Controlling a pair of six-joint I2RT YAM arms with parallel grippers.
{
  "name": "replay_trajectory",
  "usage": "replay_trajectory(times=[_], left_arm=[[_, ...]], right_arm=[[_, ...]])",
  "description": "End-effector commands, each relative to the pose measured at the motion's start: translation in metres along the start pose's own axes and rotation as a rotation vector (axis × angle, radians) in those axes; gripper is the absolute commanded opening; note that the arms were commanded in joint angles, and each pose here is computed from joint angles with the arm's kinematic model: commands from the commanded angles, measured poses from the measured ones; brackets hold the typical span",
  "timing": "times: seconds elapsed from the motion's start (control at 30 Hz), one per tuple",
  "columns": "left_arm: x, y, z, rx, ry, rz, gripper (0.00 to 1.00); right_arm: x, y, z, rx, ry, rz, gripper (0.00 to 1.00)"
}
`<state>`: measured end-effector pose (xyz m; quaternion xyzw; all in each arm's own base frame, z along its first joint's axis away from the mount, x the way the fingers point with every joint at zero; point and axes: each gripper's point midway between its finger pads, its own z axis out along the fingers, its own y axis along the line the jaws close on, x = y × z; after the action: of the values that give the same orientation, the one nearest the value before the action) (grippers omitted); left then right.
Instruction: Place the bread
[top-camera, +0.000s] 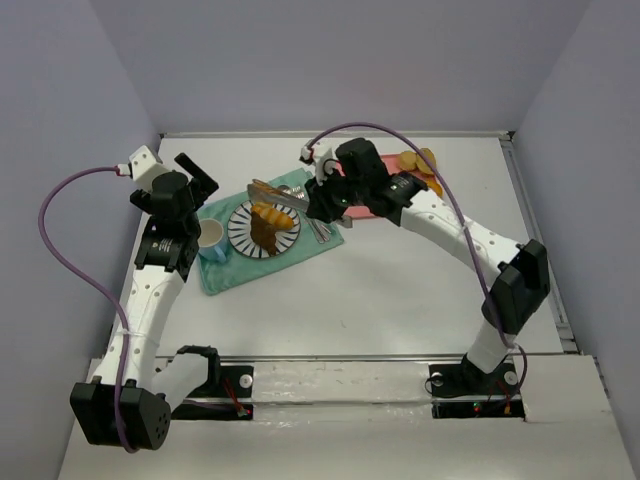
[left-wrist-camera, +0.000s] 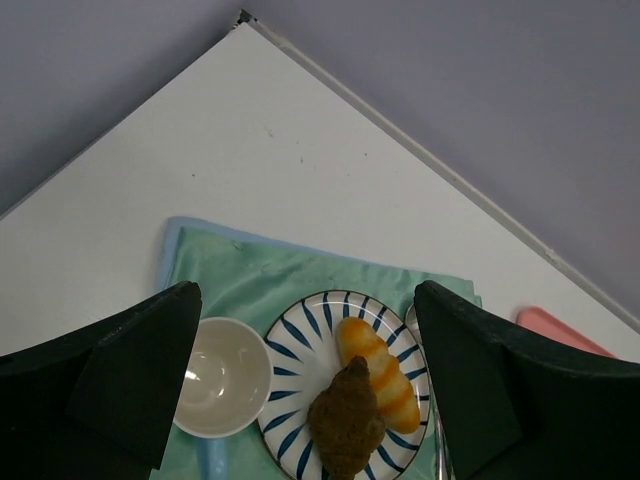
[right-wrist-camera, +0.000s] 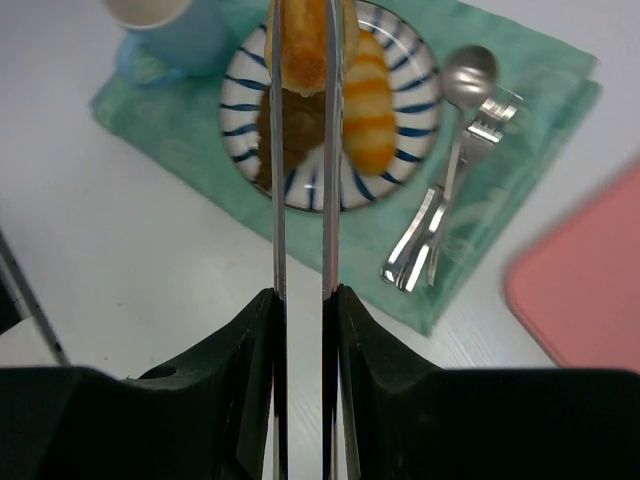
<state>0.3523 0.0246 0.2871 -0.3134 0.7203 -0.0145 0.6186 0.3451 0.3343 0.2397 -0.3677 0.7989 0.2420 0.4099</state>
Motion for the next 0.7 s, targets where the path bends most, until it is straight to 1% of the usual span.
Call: replay_trajectory(times=[0.0, 0.03, 0.07, 0.1, 0.13, 0.17, 0.2, 0.23, 0.27, 0.47, 0.6, 0.67], left_arm=[[-0.009, -0.005, -0.003, 0.035, -0.033, -0.03, 0.99], [-0.008, -0.007, -0.003, 0.044, -0.028, -0.032, 0.99], [-0.007, -0.007, -0.003, 0.048, -0.025, -0.032, 0.99], [-0.006, -0.008, -0.002, 0.048, -0.023, -0.031, 0.99], [-0.006, -0.008, -0.002, 0.052, -0.02, -0.026, 0.99], [-0.006, -0.008, -0.003, 0.053, -0.022, -0.025, 0.99], [-0.006, -0.008, -0.003, 0.052, -0.022, -0.027, 0.99], [-0.006, -0.007, -0.003, 0.05, -0.023, -0.024, 0.99], [-0.007, -0.008, -0.004, 0.052, -0.026, -0.027, 0.99], [-0.007, -0.007, -0.004, 0.052, -0.026, -0.027, 0.99], [-0.006, -0.006, -0.004, 0.046, -0.026, -0.024, 0.99], [-0.005, -0.004, -0.003, 0.04, -0.027, -0.02, 0.99]], right_arm=[[-0.049, 0.043, 0.022, -0.153, -0.112, -0.128, 0.27], [-0.068, 0.05, 0.024, -0.163, -0.149, -0.123, 0.27], [-0.059, 0.05, 0.047, -0.162, -0.113, -0.114, 0.27], [-0.061, 0.046, 0.056, -0.146, -0.111, -0.108, 0.27], [-0.074, 0.05, 0.059, -0.147, -0.135, -0.126, 0.27], [-0.063, 0.052, 0.079, -0.152, -0.1, -0.127, 0.27], [-0.061, 0.049, 0.087, -0.146, -0.094, -0.126, 0.27], [-0.069, 0.048, 0.089, -0.137, -0.099, -0.127, 0.27], [-0.056, 0.044, 0.104, -0.132, -0.059, -0.118, 0.27], [-0.032, 0.039, 0.132, -0.105, 0.011, -0.114, 0.27], [-0.016, 0.044, 0.136, -0.122, 0.052, -0.132, 0.27], [-0.001, 0.049, 0.135, -0.141, 0.095, -0.164, 0.28]])
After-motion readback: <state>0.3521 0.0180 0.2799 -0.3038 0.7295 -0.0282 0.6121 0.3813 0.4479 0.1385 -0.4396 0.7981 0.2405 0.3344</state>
